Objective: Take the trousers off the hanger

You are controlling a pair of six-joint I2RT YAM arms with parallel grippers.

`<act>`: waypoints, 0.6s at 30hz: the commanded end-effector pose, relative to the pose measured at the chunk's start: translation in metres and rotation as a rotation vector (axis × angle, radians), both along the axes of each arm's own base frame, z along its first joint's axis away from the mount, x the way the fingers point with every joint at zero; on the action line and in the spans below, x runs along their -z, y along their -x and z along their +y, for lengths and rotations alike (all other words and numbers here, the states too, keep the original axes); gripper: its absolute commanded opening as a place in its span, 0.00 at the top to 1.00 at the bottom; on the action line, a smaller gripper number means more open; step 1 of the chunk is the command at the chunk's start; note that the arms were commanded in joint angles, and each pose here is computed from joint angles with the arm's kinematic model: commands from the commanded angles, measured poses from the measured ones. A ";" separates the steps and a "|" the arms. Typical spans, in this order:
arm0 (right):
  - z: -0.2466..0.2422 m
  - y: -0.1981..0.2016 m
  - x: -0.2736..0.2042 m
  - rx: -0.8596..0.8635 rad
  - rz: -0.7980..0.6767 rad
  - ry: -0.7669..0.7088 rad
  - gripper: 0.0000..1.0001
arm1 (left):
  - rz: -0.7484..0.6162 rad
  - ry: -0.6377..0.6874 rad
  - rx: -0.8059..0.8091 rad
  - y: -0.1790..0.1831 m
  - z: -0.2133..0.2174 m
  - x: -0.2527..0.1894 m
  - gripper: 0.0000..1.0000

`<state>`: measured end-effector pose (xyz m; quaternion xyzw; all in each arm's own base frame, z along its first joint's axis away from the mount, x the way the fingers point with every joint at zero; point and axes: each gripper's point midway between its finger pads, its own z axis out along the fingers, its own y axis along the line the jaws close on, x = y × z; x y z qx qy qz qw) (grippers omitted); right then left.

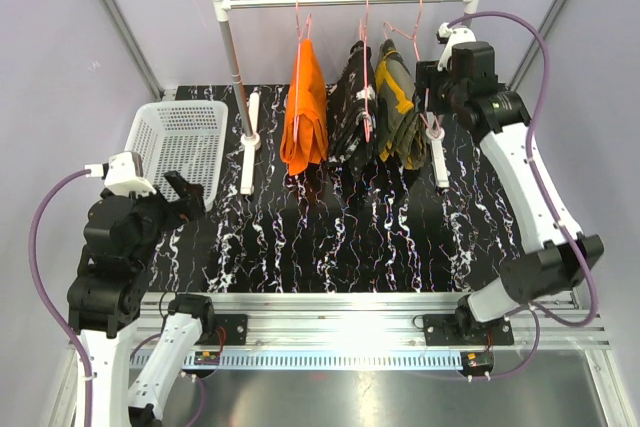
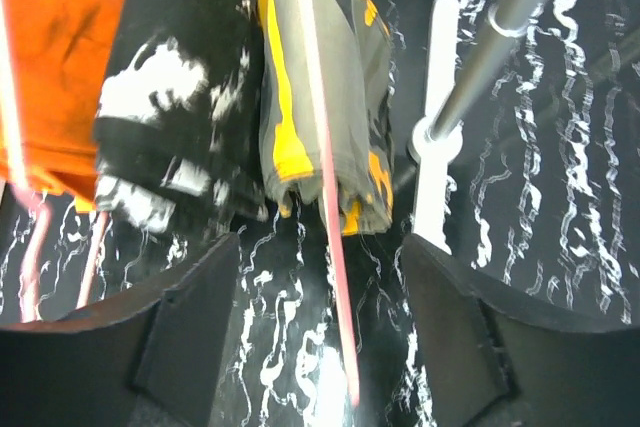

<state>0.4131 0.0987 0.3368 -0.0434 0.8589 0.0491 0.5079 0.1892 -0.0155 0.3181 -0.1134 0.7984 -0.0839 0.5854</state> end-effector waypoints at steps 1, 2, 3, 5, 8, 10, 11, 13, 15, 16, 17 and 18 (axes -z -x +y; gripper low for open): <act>0.006 -0.034 -0.028 -0.052 -0.126 -0.052 0.31 | -0.041 0.017 0.054 -0.001 -0.010 -0.014 0.01; 0.007 -0.043 -0.019 -0.054 -0.116 -0.049 0.32 | -0.037 0.016 0.060 -0.001 -0.011 -0.013 0.01; 0.008 -0.051 -0.023 -0.057 -0.144 -0.054 0.36 | -0.035 0.015 0.062 0.000 -0.011 -0.012 0.01; 0.011 -0.063 -0.016 -0.058 -0.140 -0.050 0.45 | -0.029 0.009 0.069 0.000 -0.011 -0.010 0.01; 0.020 -0.076 -0.009 -0.099 -0.126 -0.058 0.54 | -0.020 -0.005 0.066 -0.001 -0.010 -0.007 0.01; 0.021 -0.080 -0.008 -0.100 -0.120 -0.058 0.73 | -0.013 -0.012 0.062 -0.002 -0.009 -0.005 0.01; 0.024 -0.082 -0.003 -0.104 -0.109 -0.057 0.79 | -0.012 -0.013 0.059 -0.002 -0.008 -0.004 0.01; 0.024 -0.084 -0.004 -0.106 -0.117 -0.063 1.00 | -0.011 -0.012 0.062 -0.002 -0.009 -0.004 0.01; 0.025 -0.083 -0.014 -0.106 -0.145 -0.076 1.00 | -0.014 -0.005 0.076 -0.004 -0.012 -0.005 0.01; 0.026 -0.082 -0.021 -0.105 -0.161 -0.082 1.00 | -0.016 -0.001 0.081 -0.005 -0.013 -0.006 0.01; 0.026 -0.081 -0.027 -0.107 -0.176 -0.087 1.00 | -0.017 0.008 0.091 -0.006 -0.016 -0.007 0.01; 0.025 -0.082 -0.035 -0.099 -0.201 -0.094 1.00 | -0.013 0.012 0.098 -0.007 -0.017 -0.007 0.01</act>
